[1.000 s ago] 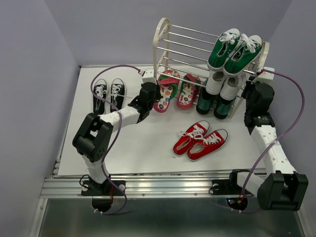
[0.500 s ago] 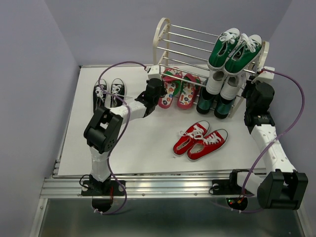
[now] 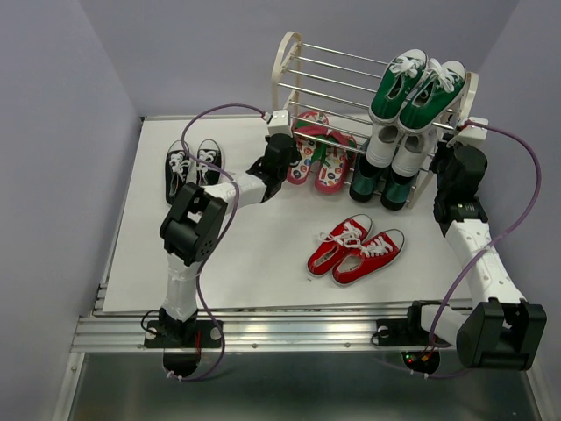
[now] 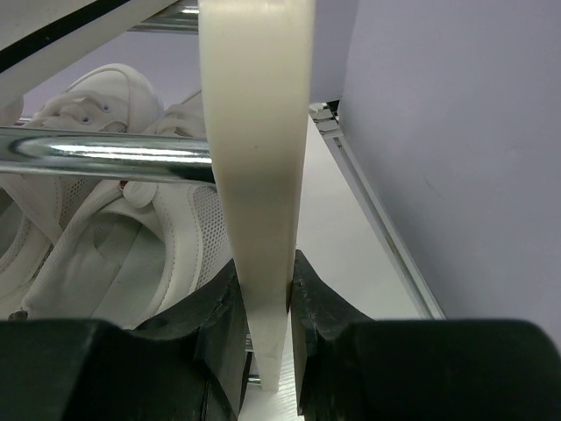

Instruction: Place and organize the shoes onto the shoe shelf

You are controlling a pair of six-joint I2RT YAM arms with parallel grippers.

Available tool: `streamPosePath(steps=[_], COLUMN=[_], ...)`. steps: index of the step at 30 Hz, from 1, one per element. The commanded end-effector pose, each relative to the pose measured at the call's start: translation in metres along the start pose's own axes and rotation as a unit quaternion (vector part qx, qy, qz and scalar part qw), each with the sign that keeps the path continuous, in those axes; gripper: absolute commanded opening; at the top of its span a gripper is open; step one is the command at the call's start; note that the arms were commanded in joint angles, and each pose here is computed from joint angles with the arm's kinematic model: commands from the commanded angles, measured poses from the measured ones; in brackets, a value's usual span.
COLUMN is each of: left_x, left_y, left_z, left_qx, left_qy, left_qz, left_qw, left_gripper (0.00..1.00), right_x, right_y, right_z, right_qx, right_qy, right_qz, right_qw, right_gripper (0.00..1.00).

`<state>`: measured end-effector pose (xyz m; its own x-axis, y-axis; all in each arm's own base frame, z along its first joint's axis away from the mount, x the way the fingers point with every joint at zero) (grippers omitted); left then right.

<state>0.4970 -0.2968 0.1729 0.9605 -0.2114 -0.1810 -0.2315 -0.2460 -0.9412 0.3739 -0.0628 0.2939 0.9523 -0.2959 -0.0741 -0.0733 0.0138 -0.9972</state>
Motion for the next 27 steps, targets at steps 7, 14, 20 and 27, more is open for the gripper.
streamPosePath(steps=[7, 14, 20, 27], left_x=[0.012, 0.022, 0.031, 0.039], left_y=[-0.088, -0.086, -0.074, -0.064], left_z=[-0.025, -0.024, -0.022, -0.018], left_qx=[-0.065, -0.062, -0.060, -0.056], left_qy=[0.024, 0.038, 0.034, 0.029], left_qz=[-0.146, -0.140, -0.126, -0.112], left_qw=[0.987, 0.987, 0.990, 0.992], left_gripper=[0.00, 0.00, 0.00, 0.34], right_x=[0.000, -0.001, -0.004, -0.006], right_y=[-0.014, -0.015, -0.019, -0.021], right_z=[-0.004, -0.004, -0.004, -0.004], right_qx=[-0.021, -0.020, -0.018, -0.018], right_qy=[-0.004, -0.004, -0.004, -0.006], right_qz=[-0.015, -0.018, -0.023, -0.027], right_qw=[1.000, 1.000, 1.000, 0.999], right_gripper=[0.01, 0.01, 0.01, 0.01])
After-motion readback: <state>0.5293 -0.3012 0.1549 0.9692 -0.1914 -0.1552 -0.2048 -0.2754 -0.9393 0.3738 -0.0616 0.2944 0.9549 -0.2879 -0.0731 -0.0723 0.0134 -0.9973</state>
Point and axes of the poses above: each gripper's point midway between its finger pads, its own x axis out along the fingers, its own z axis along the line the jaws close on, y = z × x, the point moved 2 cm from there along -x, back along the fingers, and after that the axes turned 1 degree about x, right-handed, at the moved point
